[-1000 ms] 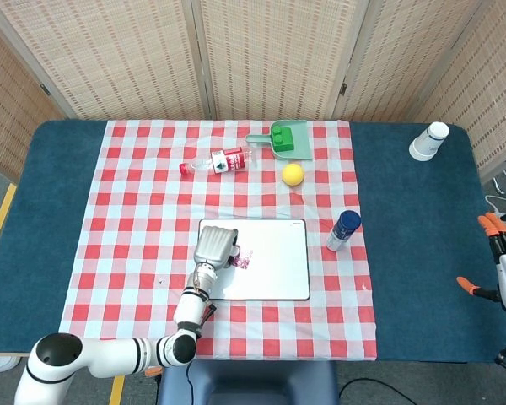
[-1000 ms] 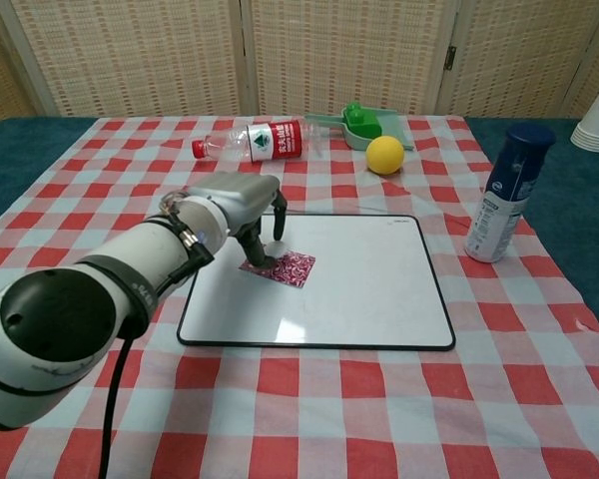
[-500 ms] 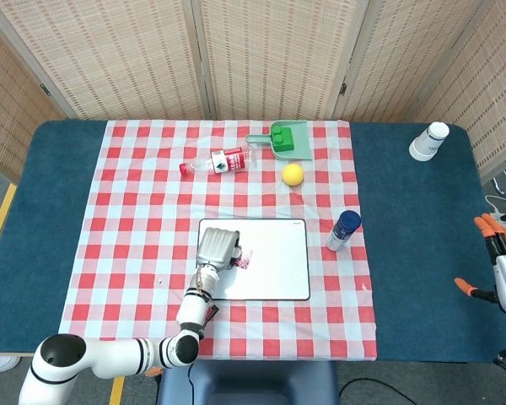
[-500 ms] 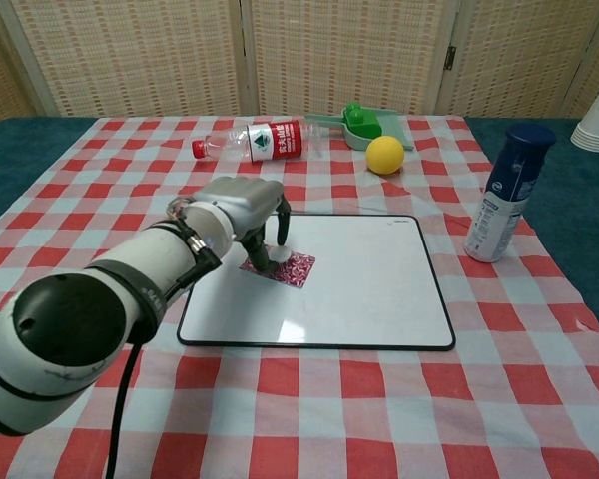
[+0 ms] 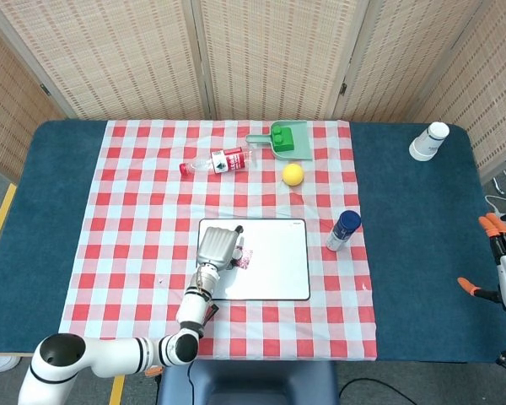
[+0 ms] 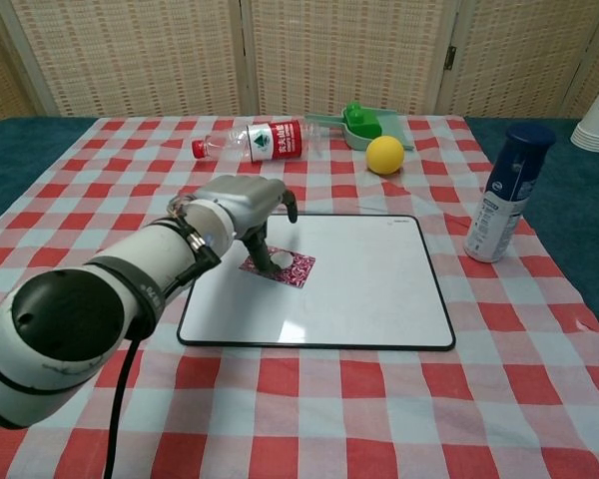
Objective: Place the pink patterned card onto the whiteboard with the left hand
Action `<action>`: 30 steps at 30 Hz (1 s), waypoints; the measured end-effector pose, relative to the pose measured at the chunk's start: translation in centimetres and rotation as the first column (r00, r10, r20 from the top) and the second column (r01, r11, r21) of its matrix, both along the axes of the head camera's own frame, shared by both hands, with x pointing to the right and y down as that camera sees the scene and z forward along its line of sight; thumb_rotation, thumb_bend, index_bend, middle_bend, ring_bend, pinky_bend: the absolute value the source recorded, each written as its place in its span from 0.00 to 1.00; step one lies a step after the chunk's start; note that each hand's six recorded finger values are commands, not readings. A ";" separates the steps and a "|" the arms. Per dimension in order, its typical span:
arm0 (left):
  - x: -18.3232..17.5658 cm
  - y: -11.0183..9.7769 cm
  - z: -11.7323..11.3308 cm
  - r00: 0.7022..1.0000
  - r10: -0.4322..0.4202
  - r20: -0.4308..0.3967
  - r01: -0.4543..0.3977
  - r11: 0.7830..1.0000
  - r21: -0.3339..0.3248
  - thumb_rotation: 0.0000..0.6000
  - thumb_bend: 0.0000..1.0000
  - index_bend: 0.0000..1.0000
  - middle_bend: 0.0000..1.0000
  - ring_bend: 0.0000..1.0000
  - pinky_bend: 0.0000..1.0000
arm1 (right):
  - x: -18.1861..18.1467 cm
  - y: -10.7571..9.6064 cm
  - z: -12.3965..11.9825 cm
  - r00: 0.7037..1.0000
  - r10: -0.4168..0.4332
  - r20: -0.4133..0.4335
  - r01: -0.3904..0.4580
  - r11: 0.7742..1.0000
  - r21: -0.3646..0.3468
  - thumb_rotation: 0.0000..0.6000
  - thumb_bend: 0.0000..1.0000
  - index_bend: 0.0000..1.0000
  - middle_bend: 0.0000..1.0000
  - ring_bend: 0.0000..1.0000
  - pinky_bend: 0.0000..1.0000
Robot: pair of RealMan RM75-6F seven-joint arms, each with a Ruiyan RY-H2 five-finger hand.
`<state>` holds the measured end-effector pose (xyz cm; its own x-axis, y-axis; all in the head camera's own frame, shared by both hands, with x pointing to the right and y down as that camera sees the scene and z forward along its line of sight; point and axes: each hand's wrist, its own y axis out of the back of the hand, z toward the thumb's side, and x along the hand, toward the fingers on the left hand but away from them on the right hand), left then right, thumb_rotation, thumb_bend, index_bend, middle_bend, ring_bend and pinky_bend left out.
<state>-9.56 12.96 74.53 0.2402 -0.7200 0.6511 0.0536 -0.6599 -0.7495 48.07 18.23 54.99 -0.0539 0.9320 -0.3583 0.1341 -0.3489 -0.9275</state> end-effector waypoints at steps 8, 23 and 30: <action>-0.8 -0.8 -1.5 1.000 0.000 0.002 0.000 1.000 0.027 1.00 0.23 0.31 1.00 1.00 1.00 | 0.0 0.0 0.1 1.000 0.000 -0.001 0.000 1.000 -0.003 1.00 0.00 0.00 0.03 0.00 0.00; -10.0 -3.0 -4.1 0.994 -0.088 0.059 0.082 0.992 0.098 1.00 0.21 0.27 0.90 0.96 0.92 | -0.8 0.4 0.3 1.000 -0.027 0.005 0.027 1.000 -0.013 1.00 0.00 0.01 0.03 0.00 0.00; -13.6 -2.7 -6.9 0.998 -0.061 -0.021 0.064 0.967 0.248 1.00 0.27 0.22 0.73 0.82 0.85 | -1.3 0.5 0.7 0.999 -0.038 -0.004 0.037 0.999 -0.019 1.00 0.00 0.01 0.03 0.00 0.00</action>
